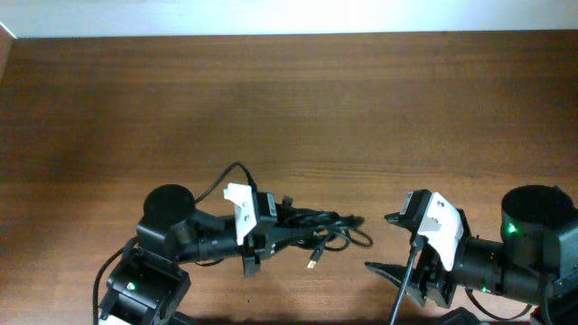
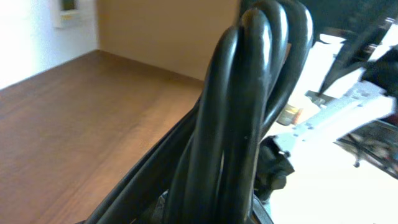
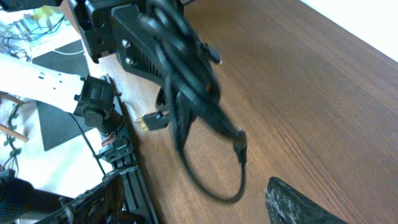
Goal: Untangle cables
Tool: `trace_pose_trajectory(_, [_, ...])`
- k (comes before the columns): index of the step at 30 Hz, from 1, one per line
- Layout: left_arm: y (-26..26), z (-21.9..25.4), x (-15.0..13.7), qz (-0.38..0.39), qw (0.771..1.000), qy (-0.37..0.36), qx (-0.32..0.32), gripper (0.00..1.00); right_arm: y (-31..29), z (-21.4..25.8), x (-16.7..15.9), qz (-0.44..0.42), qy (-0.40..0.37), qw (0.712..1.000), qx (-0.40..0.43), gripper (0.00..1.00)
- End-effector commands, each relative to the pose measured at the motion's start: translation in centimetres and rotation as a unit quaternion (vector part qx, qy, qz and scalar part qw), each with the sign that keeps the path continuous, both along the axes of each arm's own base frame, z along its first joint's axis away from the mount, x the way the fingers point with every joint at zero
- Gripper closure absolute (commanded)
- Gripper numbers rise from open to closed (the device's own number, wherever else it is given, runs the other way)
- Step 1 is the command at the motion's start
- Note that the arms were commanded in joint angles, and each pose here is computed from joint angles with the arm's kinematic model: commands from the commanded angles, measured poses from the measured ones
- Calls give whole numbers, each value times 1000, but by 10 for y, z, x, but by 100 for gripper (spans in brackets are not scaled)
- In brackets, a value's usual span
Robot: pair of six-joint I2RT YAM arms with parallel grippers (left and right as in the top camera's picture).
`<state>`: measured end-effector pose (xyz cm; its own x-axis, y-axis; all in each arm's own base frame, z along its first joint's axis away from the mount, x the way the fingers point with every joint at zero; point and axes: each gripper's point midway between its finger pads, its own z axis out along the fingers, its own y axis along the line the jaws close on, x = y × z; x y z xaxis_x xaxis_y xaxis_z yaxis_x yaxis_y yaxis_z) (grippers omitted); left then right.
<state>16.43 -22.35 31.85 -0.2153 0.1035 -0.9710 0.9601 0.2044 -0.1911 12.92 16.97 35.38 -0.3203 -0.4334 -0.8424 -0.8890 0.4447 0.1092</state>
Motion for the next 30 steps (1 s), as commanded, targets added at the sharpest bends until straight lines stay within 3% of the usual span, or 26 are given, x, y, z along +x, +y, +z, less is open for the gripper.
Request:
trace_pose_trajectory(1, [-14,9,-25,-54,998,-13,-9,100,5,9,-3,22,-19,999,15,34])
trace_pose_trajectory(6, [-19,10,-33,-70,997,-12,-11,100,5,9,-2,21,-20,999,14,71])
trace_pose_trajectory(10, [-22,12,-40,-96,995,-13,-17,100,3,4,-6,22,-8,1000,7,80])
trace_pose_trajectory(13, [-34,17,-43,-119,992,-23,-28,100,3,4,-6,27,-13,1000,6,80])
trace_pose_trajectory(15, [-42,14,-42,-132,991,-22,-28,100,3,4,-7,27,-12,1000,5,96])
trace_pose_trajectory(19, [-43,14,-39,-129,991,-14,-28,100,-1,-2,-6,7,10,1000,-3,96])
trace_pose_trajectory(21, [-43,10,-22,-70,996,41,-24,100,-17,-14,9,-87,51,995,-23,96])
trace_pose_trajectory(23, [-37,-10,7,37,990,134,-4,100,-41,-25,25,-207,92,973,-40,96])
trace_pose_trajectory(25, [-31,-19,23,101,976,193,-5,100,-48,-29,28,-235,101,966,-46,96])
trace_pose_trajectory(28, [-31,-18,24,104,975,195,-8,100,-49,-29,29,-245,106,963,-41,96])
trace_pose_trajectory(30, [-31,-16,25,107,972,210,-16,100,-67,-32,40,-329,118,936,-40,96])
